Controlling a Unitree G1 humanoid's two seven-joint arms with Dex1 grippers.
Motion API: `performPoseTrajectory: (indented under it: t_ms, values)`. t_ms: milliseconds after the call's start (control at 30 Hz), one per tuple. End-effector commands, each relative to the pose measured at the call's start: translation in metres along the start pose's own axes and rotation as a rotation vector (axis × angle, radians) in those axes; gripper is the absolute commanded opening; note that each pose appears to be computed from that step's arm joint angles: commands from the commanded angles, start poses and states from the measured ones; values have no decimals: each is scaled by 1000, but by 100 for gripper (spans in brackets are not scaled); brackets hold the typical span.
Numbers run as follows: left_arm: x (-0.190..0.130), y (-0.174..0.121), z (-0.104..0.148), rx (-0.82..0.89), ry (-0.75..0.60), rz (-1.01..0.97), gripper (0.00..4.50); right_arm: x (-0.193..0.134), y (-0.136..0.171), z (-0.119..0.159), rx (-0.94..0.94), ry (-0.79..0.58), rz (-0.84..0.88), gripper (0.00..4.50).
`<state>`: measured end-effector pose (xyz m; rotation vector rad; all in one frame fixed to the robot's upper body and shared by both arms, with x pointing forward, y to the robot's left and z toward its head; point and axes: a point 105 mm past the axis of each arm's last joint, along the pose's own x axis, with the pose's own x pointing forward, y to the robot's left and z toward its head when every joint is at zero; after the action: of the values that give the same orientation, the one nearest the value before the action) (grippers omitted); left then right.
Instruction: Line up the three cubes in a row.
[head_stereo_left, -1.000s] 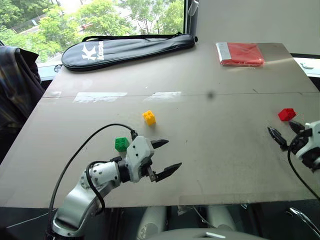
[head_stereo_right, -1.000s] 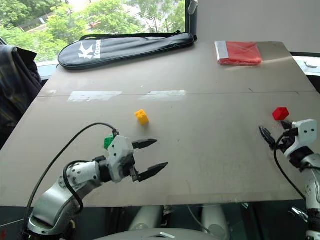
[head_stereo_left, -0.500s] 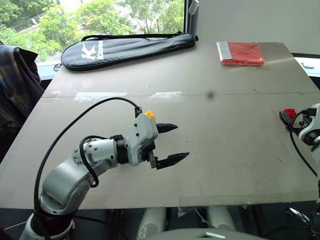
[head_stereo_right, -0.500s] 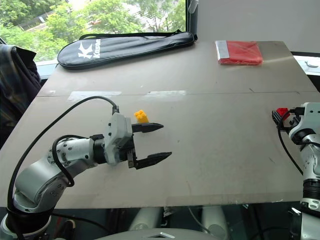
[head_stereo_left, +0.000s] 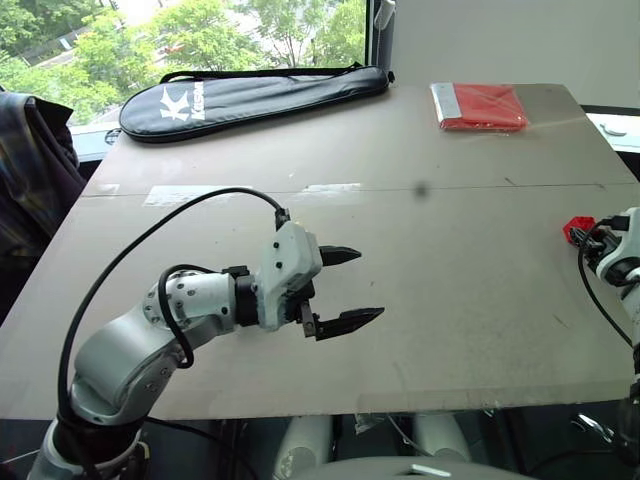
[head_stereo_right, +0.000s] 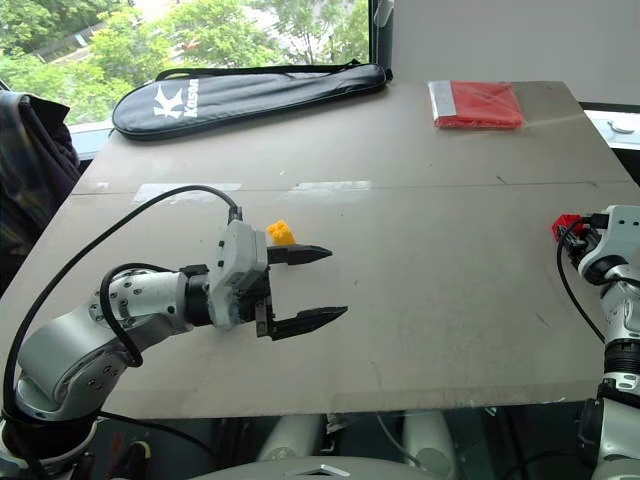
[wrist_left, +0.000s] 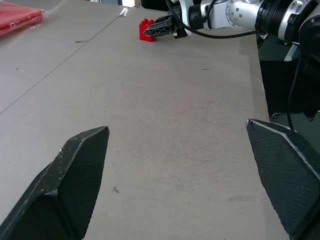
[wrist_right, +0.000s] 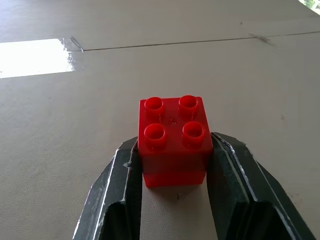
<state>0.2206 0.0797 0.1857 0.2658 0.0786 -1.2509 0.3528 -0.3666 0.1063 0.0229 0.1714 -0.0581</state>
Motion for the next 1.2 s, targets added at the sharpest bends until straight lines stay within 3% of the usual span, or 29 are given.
performPoseTrajectory:
  t_ms: [33, 200, 333, 500, 600, 700, 867, 1033, 1200]
  values:
    - [-3, -3, 6, 49, -14, 9, 450, -3, 16, 21, -40, -76, 127, 125]
    - [-7, -4, -3, 34, 8, 12, 450, -19, 58, 22, -169, -89, 423, 125]
    - [-10, 1, -14, 42, 44, 26, 450, -53, 118, 8, -309, -39, 858, 125]
    - [-11, -2, -19, 58, 59, 26, 450, -72, 158, 12, -402, -55, 1157, 125]
    - [-11, -4, -19, 61, 56, 28, 450, -79, 164, 11, -460, -41, 1326, 125]
    - [-11, -5, -19, 63, 54, 31, 450, -74, 160, 7, -510, -28, 1374, 125]
    - [-12, -6, -18, 64, 42, 32, 450, -73, 166, 5, -509, -153, 1481, 125]
    - [-9, -9, -18, 72, 39, 17, 450, -70, 168, -16, -599, -47, 1552, 125]
    - [-9, -11, -19, 70, 40, -2, 450, -66, 170, -10, -563, -57, 1566, 125]
